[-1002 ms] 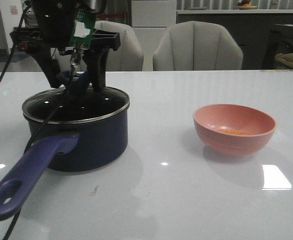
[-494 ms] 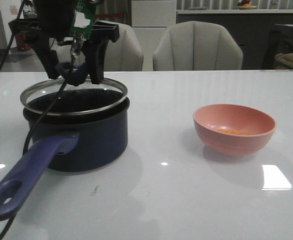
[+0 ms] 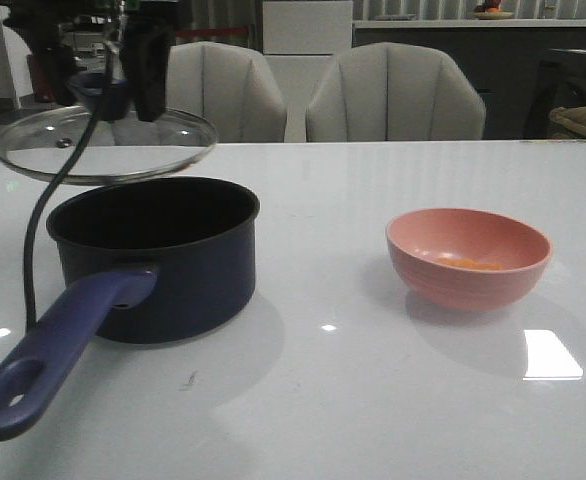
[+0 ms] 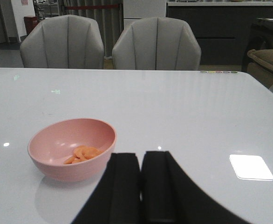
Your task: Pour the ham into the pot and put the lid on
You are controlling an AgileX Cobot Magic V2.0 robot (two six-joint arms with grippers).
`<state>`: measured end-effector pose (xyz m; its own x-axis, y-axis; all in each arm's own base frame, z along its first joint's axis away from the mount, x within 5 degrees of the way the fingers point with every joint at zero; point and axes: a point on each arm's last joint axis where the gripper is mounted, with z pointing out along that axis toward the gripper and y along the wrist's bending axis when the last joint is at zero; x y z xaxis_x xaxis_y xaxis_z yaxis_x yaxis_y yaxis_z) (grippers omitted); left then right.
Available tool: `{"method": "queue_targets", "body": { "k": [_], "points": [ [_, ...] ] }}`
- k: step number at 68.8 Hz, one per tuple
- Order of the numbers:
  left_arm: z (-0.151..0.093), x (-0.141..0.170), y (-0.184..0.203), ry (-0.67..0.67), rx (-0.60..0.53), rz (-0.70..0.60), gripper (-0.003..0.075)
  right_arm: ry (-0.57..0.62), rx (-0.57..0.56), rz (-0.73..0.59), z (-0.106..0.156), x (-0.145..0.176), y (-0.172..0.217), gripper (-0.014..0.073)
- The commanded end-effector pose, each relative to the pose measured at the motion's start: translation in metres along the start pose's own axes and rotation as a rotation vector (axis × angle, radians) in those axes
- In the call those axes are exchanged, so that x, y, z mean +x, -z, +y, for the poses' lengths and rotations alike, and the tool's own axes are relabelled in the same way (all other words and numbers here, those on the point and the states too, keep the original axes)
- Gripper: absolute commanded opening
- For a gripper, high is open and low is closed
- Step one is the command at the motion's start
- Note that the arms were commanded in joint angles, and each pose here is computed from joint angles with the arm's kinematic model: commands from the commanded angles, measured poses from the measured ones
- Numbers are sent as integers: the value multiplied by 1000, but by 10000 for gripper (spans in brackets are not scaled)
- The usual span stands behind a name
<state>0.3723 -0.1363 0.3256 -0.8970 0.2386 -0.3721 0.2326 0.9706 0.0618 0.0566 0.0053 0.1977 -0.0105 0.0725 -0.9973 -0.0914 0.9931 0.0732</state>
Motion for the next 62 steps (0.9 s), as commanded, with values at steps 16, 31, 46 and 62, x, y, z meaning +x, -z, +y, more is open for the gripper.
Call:
{"method": "queue_targets", "body": {
  "k": [16,31,46,62],
  "points": [
    [97,28,41,146,-119,-130,404,17,-8,-118,1,-11,2,146],
    [153,74,-2,243,-160,-60,404,17,-8,-118,1,-11,2,146],
    [171,100,-36,344,-101,-111,404,17,-8,-118,1,-11,2,146],
    [169,108,-69,304,-57,-79,405,17,-8,-118,1,-11,2,146]
  ]
}}
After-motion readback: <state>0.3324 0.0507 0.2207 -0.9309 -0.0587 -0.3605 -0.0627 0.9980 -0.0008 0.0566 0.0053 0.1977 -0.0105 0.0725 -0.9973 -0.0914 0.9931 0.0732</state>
